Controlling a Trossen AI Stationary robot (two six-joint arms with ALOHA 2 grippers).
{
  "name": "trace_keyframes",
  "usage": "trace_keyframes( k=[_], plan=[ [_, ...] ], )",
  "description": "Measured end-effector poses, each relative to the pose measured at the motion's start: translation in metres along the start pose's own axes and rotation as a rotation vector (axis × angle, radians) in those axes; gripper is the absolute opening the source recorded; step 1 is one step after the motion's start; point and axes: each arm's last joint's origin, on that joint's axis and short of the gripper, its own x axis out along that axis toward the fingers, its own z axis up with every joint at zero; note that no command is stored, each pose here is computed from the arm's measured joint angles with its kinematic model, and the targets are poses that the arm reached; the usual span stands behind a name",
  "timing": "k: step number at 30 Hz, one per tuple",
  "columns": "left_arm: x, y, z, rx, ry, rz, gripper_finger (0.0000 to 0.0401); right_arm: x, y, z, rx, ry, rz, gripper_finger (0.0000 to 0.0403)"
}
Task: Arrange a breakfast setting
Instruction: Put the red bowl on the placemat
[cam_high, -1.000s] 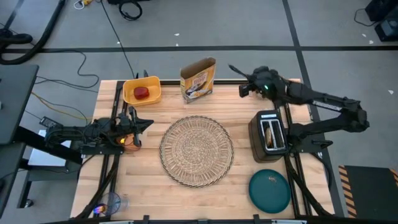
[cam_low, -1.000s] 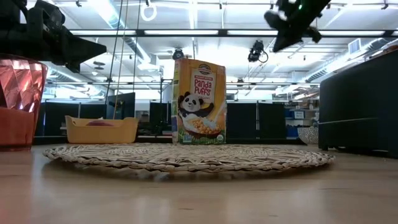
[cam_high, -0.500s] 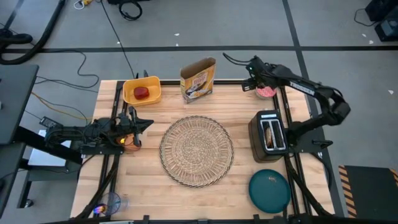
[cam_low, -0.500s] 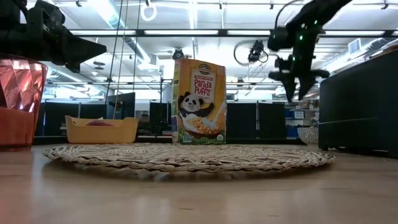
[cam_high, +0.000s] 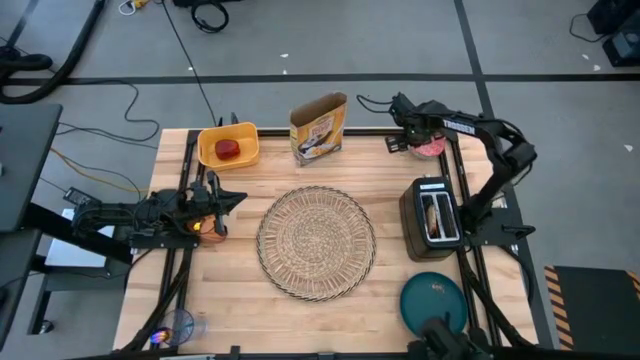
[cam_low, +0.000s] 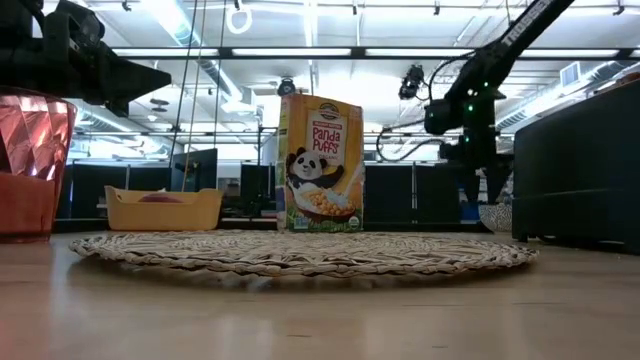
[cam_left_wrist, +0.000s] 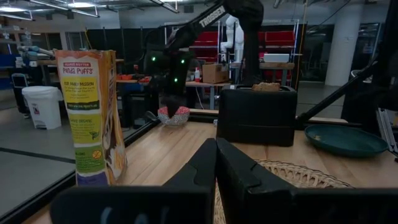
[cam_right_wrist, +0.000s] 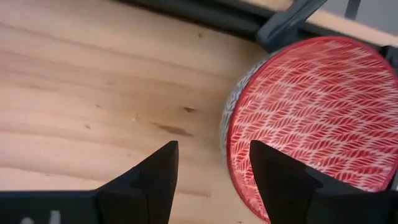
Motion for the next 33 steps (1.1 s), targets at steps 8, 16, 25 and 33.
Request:
trace_keyframes(
  k=[8,16,25,33],
  plan=[
    [0.0,0.0,0.0,0.0,0.0,0.0,0.0016,0.024,0.002,0.005,-0.009,0.046,-0.021,0.0174],
    [0.0,0.0,0.0,0.0,-0.001,0.0,0.0016,0.024,0.002,0.008,0.025,0.016,-0.017,0.0079],
    [0.0,0.0,0.0,0.0,0.0,0.0,0.0016,0.015,0.007,0.003,0.012,0.014,0.011,0.0023],
    [0.0,0.0,0.0,0.0,0.0,0.0,0.0016,-0.042,0.024,-0.019,-0.11,-0.167,0.012,0.0024]
  ],
)
